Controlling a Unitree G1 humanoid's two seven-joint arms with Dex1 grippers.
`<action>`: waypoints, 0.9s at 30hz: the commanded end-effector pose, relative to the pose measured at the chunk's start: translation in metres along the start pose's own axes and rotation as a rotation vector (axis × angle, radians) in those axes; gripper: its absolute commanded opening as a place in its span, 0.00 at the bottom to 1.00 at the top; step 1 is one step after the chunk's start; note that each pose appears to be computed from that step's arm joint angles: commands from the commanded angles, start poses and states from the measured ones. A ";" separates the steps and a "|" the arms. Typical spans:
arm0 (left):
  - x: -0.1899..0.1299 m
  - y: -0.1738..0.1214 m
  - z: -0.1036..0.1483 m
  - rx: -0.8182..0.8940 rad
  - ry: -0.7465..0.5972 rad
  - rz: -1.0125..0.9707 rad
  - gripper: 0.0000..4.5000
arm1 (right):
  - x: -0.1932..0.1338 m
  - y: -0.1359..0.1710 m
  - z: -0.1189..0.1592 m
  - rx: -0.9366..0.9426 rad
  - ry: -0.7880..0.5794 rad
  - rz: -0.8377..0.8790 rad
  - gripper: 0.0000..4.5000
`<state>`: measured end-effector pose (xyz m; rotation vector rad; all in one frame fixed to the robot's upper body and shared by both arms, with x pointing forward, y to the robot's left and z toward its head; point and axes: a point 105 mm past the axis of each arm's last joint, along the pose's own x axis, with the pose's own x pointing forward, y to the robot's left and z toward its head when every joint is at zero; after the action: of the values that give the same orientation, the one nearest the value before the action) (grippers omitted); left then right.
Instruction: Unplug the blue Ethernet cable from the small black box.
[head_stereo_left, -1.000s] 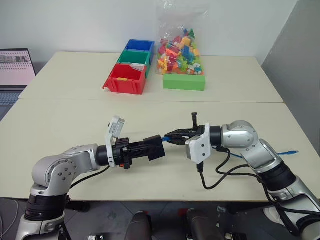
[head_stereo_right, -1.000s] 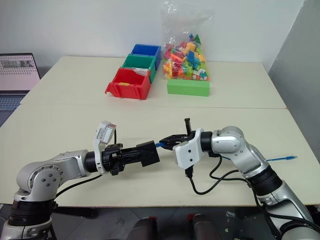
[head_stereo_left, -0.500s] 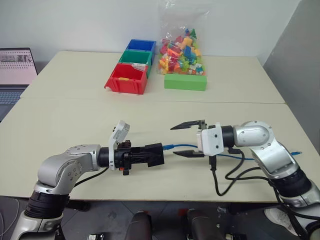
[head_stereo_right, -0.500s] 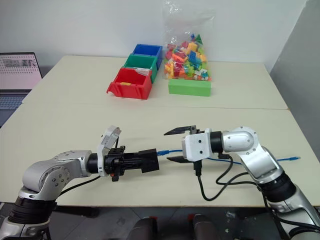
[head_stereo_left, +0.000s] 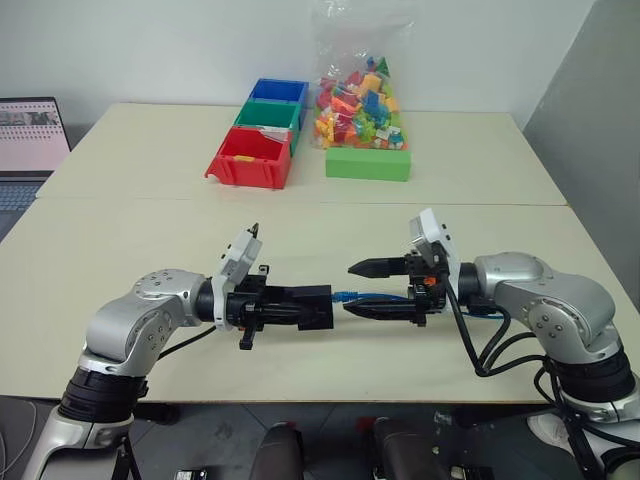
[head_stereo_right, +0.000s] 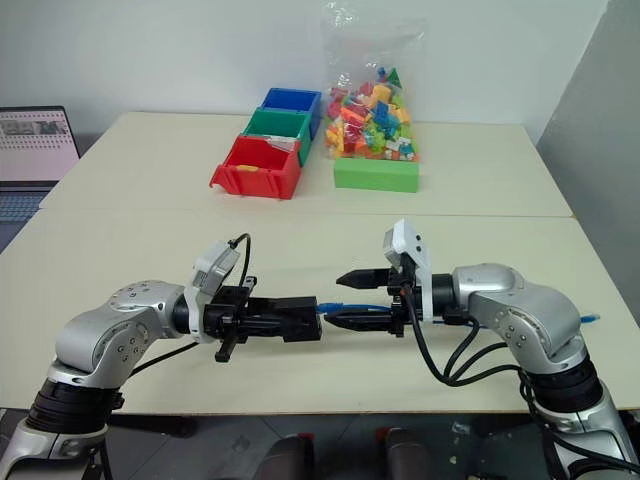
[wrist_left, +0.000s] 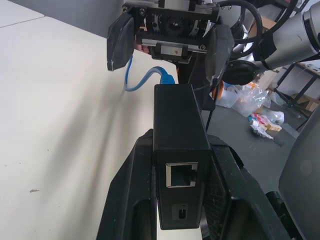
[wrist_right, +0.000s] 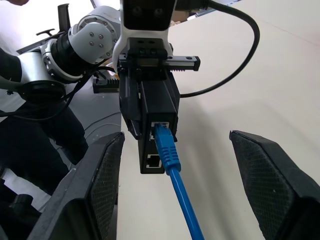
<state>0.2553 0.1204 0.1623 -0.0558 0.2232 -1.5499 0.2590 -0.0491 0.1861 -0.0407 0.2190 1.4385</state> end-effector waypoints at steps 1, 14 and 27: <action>-0.001 0.000 0.011 0.045 -0.008 0.001 0.18 | 0.001 0.005 0.007 0.004 -0.042 0.016 0.79; 0.000 -0.001 0.013 0.047 -0.006 0.002 0.18 | 0.011 0.005 0.007 0.018 -0.051 0.020 0.79; 0.001 -0.001 0.014 0.051 -0.006 0.007 0.18 | 0.014 0.009 0.005 -0.001 -0.023 0.037 0.27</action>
<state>0.2587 0.1197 0.1642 -0.0499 0.2253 -1.5288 0.2563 -0.0357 0.1803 0.0138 0.2388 1.4511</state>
